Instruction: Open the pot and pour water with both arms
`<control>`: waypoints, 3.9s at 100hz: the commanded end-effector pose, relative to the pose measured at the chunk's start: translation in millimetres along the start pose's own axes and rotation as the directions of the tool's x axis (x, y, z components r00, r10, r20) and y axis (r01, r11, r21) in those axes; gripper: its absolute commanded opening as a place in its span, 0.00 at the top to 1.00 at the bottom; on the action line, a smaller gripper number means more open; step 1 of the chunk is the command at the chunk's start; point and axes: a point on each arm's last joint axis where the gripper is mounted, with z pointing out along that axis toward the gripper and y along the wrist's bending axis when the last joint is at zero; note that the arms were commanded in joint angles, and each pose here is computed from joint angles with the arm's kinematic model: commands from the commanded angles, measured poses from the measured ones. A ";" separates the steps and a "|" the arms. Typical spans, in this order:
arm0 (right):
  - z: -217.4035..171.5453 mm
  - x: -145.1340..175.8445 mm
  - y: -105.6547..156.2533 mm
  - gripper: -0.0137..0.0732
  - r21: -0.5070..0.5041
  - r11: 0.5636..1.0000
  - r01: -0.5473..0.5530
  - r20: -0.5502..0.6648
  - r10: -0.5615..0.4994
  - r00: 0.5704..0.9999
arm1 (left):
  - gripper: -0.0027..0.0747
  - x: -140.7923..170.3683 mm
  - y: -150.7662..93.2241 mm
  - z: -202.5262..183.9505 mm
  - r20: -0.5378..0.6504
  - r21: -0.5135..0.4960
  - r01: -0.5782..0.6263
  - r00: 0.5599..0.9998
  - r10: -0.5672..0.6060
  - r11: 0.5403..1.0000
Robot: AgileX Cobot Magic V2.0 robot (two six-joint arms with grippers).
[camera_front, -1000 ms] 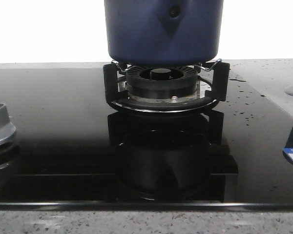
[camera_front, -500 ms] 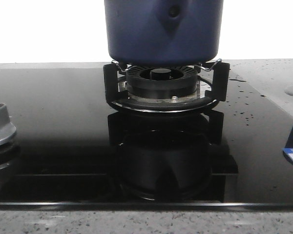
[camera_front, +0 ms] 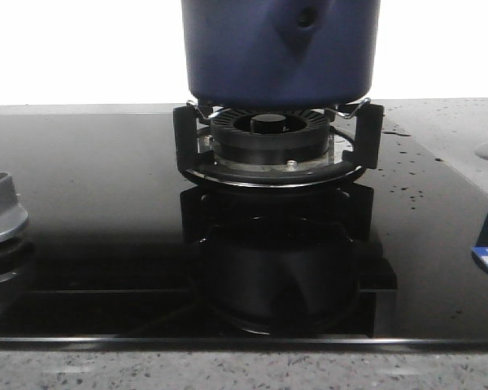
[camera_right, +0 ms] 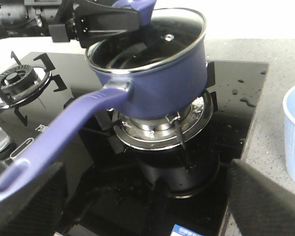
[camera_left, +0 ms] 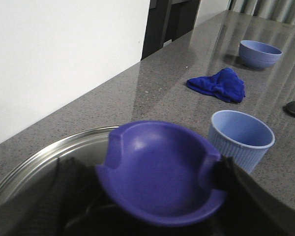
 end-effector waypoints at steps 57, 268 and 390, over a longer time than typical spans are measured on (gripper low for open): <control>-5.5 -29.4 -12.7 0.19 0.171 0.985 0.037 0.229 -0.076 0.970 | 0.63 -72.4 -34.0 -47.9 0.273 0.064 -0.023 0.962 0.004 0.998; 133.8 42.1 -126.9 0.19 0.571 0.820 0.034 0.130 -0.131 0.983 | 0.63 -133.6 -108.5 -133.0 0.380 -0.003 -0.258 0.893 0.240 0.966; 119.2 -61.7 -85.2 0.61 0.448 0.851 0.273 0.269 -0.420 0.867 | 0.63 -114.0 -115.3 -158.5 0.294 -0.083 -0.205 0.930 0.220 0.975</control>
